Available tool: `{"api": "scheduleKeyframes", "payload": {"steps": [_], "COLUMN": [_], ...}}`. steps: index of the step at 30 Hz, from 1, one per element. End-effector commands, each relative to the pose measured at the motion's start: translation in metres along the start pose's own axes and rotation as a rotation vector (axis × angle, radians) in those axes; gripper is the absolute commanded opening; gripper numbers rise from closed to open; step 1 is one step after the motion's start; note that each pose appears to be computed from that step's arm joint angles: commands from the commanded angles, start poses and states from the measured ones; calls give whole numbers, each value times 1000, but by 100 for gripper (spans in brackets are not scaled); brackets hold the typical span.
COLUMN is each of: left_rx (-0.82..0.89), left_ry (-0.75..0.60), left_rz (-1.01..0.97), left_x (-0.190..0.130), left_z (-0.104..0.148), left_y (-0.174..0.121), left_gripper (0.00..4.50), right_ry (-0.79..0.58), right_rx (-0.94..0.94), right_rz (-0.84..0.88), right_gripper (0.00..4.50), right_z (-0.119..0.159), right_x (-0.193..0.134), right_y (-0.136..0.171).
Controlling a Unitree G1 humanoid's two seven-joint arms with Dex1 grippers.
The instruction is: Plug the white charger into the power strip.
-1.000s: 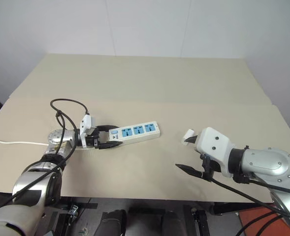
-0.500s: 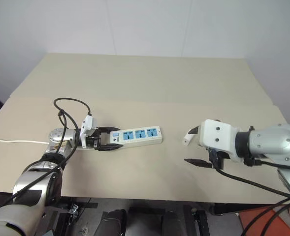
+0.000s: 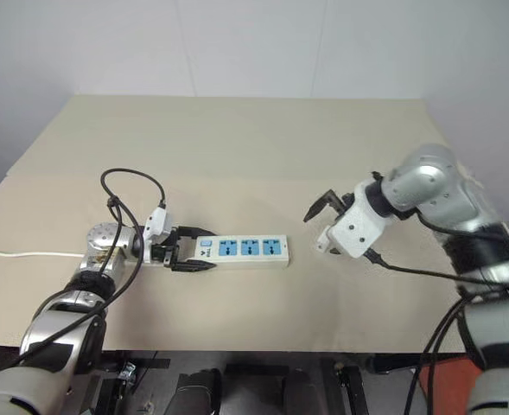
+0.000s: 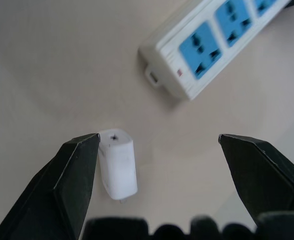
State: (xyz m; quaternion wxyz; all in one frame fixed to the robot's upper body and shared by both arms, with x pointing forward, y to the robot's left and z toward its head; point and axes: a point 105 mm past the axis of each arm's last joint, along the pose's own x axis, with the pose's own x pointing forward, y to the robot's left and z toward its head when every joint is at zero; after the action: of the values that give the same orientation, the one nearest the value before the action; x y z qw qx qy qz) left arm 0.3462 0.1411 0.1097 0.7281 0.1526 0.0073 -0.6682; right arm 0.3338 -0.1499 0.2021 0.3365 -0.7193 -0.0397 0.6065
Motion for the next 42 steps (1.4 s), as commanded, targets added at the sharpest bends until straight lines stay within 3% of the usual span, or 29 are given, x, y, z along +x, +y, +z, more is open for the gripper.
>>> {"api": "scheduleKeyframes", "payload": {"steps": [1, 13, 42], "left_rx": [18, -3, 6], "left_ry": [-35, -29, 13], "left_rz": [-25, -45, -21], "left_x": [0, 2, -7], "left_z": [11, 6, -3], "left_y": [-2, -6, -7], "left_gripper": [327, 327, 327], "right_ry": [48, 126, 126], "right_rx": [-81, -182, -127], "right_rz": [90, 312, 307], "right_gripper": [450, 450, 450], "right_z": [-9, -22, -28], "right_x": [-3, 13, 46], "right_y": [0, 5, 6]}}
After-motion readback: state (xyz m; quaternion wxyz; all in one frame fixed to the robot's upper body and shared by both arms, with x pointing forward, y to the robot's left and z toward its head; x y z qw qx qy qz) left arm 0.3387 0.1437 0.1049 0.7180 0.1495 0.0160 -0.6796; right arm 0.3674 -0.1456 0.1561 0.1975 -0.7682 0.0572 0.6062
